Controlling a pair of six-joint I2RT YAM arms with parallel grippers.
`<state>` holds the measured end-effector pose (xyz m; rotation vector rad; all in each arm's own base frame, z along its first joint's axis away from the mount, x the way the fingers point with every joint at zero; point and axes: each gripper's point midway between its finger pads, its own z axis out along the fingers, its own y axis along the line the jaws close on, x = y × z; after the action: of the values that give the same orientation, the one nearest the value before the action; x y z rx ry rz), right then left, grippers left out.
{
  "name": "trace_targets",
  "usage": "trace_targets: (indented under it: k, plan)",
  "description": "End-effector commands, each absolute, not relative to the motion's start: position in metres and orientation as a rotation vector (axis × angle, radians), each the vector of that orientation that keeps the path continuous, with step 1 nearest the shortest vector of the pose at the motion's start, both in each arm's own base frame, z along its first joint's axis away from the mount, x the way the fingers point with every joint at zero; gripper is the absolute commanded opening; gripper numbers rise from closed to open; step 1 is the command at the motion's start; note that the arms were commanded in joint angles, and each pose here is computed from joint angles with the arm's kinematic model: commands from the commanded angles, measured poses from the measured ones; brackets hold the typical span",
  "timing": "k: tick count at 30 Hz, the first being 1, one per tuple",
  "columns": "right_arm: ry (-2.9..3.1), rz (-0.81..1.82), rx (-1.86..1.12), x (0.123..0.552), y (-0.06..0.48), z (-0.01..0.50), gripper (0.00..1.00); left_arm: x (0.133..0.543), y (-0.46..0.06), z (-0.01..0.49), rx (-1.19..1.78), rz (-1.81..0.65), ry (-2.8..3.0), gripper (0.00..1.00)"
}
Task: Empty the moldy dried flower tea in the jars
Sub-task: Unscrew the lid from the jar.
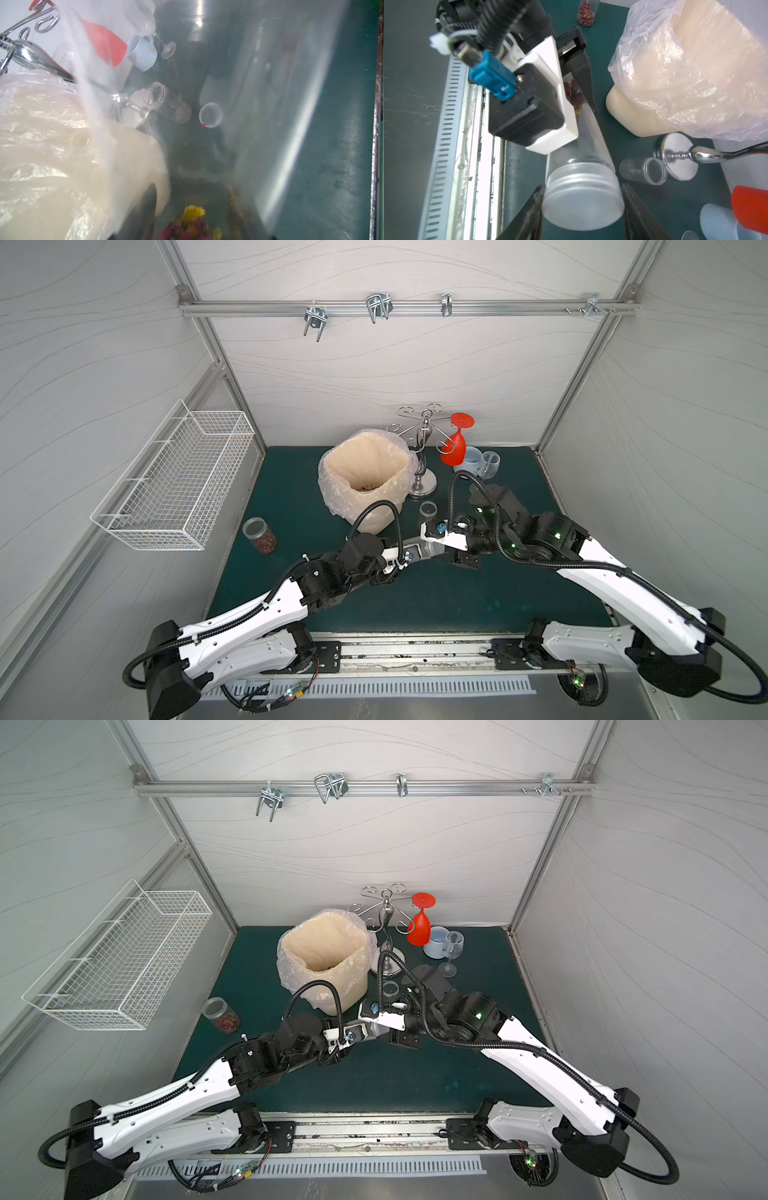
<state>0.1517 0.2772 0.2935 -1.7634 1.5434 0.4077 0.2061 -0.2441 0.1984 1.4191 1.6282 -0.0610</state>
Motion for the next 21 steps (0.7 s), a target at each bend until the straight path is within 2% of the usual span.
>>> trace_targets:
  k: [1,14,21]
  plan:
    - [1.389,0.273,-1.884,0.157,0.276,0.289,0.20,0.216,-0.253,0.228,1.329,-0.083,1.564,0.00]
    - [1.283,0.329,-1.874,0.145,0.274,0.303,0.18,0.215,-0.253,0.228,1.327,-0.083,1.565,0.00]
    - [1.293,0.549,-1.797,0.138,0.269,0.317,0.19,0.215,-0.253,0.228,1.325,-0.088,1.563,0.00]
